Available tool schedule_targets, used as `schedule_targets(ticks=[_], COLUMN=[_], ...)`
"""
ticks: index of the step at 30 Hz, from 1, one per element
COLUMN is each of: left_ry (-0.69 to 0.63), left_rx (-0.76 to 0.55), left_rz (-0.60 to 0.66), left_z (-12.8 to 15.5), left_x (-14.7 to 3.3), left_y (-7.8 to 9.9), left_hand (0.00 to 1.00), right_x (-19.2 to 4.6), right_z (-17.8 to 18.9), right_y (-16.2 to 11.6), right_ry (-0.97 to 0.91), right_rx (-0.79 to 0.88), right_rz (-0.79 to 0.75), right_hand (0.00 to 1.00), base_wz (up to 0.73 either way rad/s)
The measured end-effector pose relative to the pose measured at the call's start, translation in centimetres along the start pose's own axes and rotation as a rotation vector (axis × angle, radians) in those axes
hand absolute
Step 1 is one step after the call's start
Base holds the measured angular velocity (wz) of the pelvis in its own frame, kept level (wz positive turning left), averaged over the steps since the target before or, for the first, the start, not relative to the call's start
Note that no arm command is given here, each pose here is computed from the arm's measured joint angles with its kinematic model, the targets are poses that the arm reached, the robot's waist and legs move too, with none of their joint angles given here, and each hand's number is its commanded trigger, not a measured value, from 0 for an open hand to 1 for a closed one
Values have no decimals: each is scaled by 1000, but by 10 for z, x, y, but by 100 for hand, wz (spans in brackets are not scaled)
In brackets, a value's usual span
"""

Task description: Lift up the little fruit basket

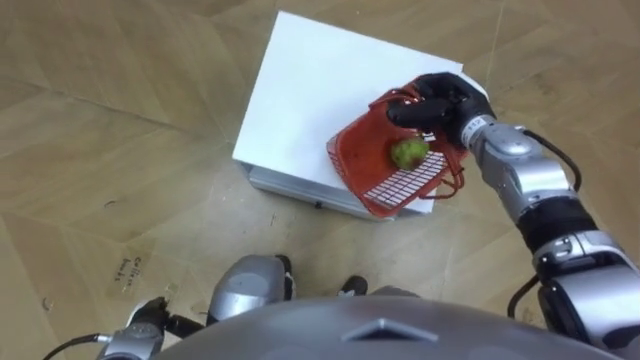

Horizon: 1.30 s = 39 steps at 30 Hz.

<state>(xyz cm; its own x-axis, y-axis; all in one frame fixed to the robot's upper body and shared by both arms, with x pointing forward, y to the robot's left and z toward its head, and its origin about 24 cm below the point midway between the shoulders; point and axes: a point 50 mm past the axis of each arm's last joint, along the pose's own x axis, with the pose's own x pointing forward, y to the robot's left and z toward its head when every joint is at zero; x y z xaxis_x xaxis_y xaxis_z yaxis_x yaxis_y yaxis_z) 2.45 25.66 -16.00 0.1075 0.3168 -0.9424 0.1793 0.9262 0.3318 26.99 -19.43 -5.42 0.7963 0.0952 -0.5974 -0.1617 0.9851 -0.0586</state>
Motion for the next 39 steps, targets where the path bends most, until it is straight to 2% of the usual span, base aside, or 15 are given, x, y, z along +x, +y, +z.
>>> schedule_targets(ticks=[13,14,15,25,39], left_ry=[3,8,10,20,41], left_rx=[10,10,10,9,20], left_rz=[-10,-11,-11,-17,-22], left_z=[-2,-3,-3,-6,-12], left_x=[0,0,0,0,0], left_y=[-1,-1,-1,-3,-4], left_hand=[0,0,0,0,0], right_x=[7,7,7,5,4], right_z=[6,5,3,-7,-19], right_y=[-9,-10,-11,-19,-14], right_ry=[-11,-8,-3,29,81], right_rx=[-1,6,11,48,38], right_rz=[-37,-40,-42,-89,-113], right_hand=[100,38,0,0,0], base_wz=[5,3,3,3,0])
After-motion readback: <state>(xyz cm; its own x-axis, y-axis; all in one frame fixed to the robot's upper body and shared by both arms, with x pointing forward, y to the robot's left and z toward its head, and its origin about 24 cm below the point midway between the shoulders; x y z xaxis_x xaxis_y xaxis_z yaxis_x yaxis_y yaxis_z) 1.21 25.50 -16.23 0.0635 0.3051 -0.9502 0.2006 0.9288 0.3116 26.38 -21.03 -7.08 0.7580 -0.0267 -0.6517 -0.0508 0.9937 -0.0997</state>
